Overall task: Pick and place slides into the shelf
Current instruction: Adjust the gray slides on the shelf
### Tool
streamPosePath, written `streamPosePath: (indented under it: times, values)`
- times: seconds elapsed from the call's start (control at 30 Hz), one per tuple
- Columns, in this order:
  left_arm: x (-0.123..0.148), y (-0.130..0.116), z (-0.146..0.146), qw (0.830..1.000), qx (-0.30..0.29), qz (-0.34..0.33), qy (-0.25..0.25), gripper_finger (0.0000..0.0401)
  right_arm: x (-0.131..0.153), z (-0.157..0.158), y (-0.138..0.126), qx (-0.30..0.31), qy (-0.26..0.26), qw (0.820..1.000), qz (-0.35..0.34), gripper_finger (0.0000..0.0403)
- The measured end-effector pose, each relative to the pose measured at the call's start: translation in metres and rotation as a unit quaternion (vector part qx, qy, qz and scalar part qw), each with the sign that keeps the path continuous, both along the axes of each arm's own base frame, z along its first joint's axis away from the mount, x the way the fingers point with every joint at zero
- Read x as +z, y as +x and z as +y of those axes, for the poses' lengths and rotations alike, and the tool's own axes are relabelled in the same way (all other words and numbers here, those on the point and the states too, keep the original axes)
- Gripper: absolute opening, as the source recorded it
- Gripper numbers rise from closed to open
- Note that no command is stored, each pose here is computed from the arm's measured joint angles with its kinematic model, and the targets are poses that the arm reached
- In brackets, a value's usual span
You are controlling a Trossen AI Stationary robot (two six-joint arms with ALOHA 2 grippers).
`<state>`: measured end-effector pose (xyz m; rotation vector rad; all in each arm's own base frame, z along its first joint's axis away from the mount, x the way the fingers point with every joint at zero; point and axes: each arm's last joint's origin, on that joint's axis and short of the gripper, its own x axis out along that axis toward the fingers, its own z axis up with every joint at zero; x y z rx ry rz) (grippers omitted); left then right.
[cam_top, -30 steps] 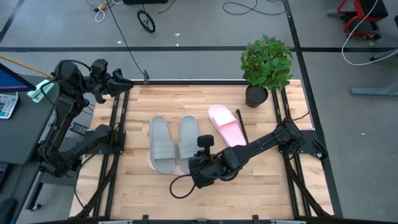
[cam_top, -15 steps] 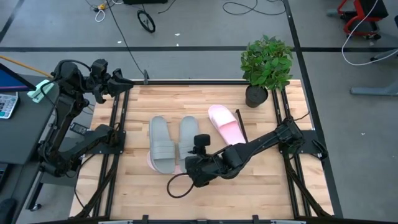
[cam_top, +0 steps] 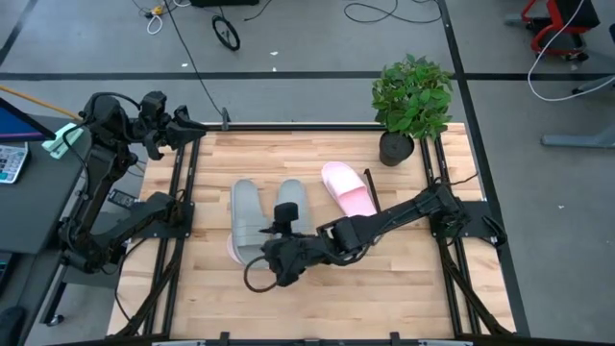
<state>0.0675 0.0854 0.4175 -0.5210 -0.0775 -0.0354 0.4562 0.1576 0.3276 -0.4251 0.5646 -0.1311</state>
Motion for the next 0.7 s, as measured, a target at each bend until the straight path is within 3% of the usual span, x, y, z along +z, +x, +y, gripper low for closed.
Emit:
streamPosePath:
  times: [0.2, 0.43, 0.7]
  values:
    - [0.000, 0.000, 0.000, 1.000, 0.000, 0.000, 0.000, 0.0107, -0.002, -0.008, 0.006, 0.005, 0.009, 1.000, -0.002, 0.0221]
    - [0.000, 0.000, 0.000, 1.000, 0.000, 0.000, 0.000, 0.0107, -0.024, -0.012, 0.022, 0.022, 0.031, 0.999, 0.010, 0.0235]
    - [0.000, 0.000, 0.000, 1.000, -0.001, 0.000, -0.002, 0.0107, -0.039, -0.011, 0.027, -0.012, -0.008, 1.000, 0.017, 0.0238]
